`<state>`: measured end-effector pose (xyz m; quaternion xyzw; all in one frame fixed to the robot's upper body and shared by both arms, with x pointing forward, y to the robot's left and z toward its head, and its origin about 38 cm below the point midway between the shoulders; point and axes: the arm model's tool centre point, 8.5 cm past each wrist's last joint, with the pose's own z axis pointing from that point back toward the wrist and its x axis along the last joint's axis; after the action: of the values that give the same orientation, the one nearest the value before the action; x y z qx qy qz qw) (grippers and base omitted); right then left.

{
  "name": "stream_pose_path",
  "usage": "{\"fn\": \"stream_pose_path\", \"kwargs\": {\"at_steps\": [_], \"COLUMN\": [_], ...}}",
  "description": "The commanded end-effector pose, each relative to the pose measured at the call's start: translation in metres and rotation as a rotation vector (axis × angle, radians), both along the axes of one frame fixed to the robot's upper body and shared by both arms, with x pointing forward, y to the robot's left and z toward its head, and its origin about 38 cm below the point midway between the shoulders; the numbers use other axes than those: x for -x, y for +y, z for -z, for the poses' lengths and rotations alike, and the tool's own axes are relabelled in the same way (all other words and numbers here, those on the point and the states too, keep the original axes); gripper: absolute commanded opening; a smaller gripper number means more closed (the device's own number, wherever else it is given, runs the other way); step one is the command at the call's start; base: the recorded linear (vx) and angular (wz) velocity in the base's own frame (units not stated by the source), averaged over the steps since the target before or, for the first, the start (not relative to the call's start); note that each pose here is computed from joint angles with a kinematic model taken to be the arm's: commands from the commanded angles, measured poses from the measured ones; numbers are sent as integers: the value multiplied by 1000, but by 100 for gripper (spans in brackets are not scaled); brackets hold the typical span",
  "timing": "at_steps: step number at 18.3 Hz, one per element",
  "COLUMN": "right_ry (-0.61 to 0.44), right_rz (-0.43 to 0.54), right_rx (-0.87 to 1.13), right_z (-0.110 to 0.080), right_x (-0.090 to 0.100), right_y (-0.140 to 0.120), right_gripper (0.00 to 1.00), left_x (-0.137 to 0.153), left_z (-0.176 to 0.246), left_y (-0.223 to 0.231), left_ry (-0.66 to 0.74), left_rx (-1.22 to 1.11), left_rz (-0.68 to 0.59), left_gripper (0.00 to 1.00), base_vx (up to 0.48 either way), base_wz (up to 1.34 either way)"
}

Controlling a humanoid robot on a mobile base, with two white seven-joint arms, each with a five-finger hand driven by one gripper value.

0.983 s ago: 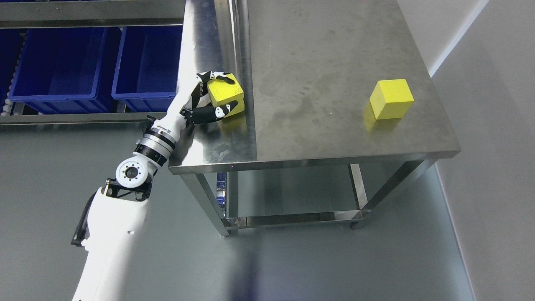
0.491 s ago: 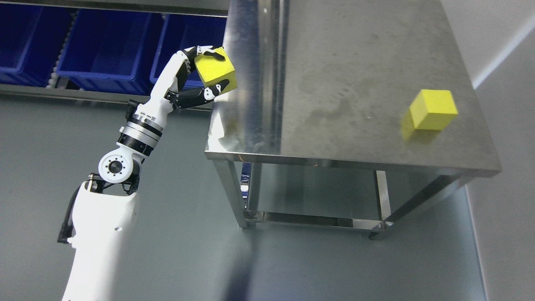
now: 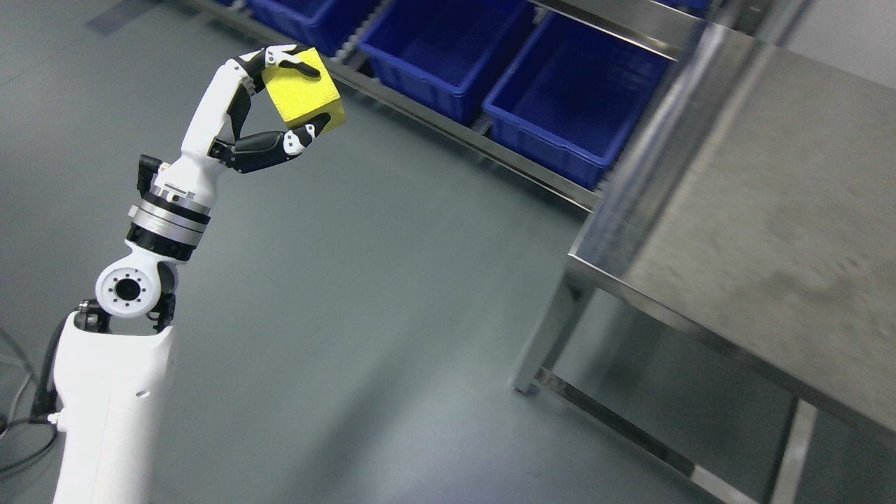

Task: Move yellow foam block to right shelf middle
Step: 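Carry the yellow cube in the left hand toward the blue bin shelf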

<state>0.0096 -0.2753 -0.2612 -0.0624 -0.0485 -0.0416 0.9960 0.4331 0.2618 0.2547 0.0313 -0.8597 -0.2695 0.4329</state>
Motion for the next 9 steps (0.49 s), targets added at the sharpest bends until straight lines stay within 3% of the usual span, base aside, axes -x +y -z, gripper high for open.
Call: {"fn": "stream_pose_path", "kwargs": {"at_steps": [1, 9], "right_ry": [-16, -16], "right_rz": [-5, -5], "right_rx": [19, 19], "right_z": [-1, -1], "right_x": [-5, -5], "right_y": [-12, -12], "right_gripper": [100, 100], "left_x": [19, 21], "left_z": [-24, -17], "left_y": [39, 38], "left_ry": [-76, -60], "left_rx": [-21, -13], "left_rz": [-62, -62], "left_gripper": [13, 13], "base_vx": [57, 92], "base_wz": [1469, 1085]}}
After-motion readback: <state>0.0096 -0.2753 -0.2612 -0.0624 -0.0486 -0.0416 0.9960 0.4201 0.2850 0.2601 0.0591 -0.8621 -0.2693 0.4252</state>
